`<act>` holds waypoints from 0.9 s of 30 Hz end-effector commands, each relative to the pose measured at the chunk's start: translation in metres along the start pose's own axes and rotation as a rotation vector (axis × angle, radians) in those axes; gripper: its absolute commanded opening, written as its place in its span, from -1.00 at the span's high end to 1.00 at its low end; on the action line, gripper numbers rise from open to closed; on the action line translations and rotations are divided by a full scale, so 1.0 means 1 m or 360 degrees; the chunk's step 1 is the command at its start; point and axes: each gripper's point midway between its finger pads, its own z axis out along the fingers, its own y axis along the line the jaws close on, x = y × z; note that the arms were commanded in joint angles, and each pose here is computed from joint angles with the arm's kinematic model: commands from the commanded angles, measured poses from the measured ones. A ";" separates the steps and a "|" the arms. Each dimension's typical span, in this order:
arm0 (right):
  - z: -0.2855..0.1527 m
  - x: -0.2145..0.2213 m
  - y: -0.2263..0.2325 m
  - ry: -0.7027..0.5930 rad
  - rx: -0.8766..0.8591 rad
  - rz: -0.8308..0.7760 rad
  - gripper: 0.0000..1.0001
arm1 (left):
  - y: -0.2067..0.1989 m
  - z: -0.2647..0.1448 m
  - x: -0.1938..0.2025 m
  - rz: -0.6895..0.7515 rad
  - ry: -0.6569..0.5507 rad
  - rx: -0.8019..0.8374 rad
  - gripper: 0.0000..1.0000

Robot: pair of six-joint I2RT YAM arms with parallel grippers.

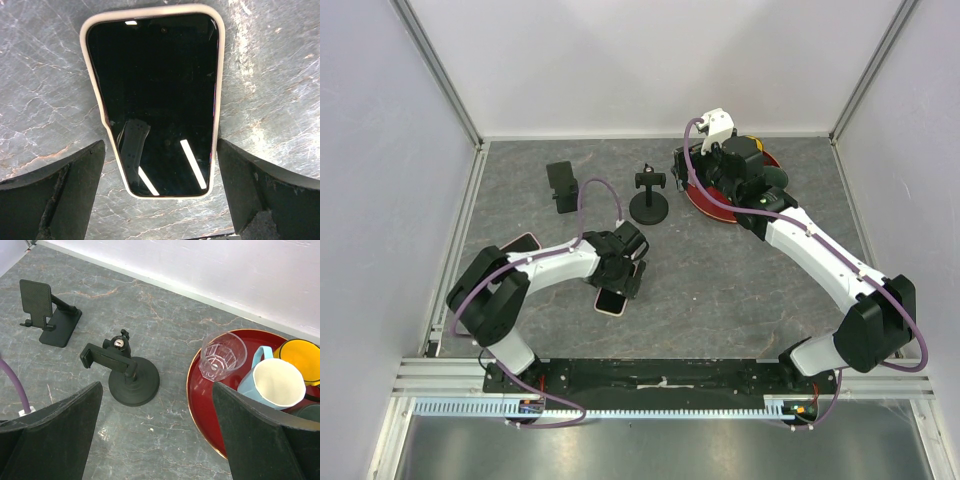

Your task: Place the phone on the phone stand

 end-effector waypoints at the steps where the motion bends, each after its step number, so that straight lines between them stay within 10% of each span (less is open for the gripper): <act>1: -0.005 -0.012 0.002 -0.0062 -0.0021 -0.0014 -0.96 | -0.006 0.005 -0.001 0.0078 0.0023 0.0048 -0.99; 12: -0.005 -0.014 0.004 -0.0064 -0.0036 -0.0004 -0.96 | -0.009 0.025 0.014 0.0063 0.0152 0.0032 -0.70; 24: 0.004 -0.006 0.010 0.0010 -0.0078 -0.0001 -0.96 | 0.007 0.016 0.012 -0.0014 0.0072 -0.0098 0.89; 27: 0.007 -0.003 0.011 0.0037 -0.0089 0.0000 -0.96 | 0.009 0.006 0.005 -0.0051 0.0002 -0.0106 0.96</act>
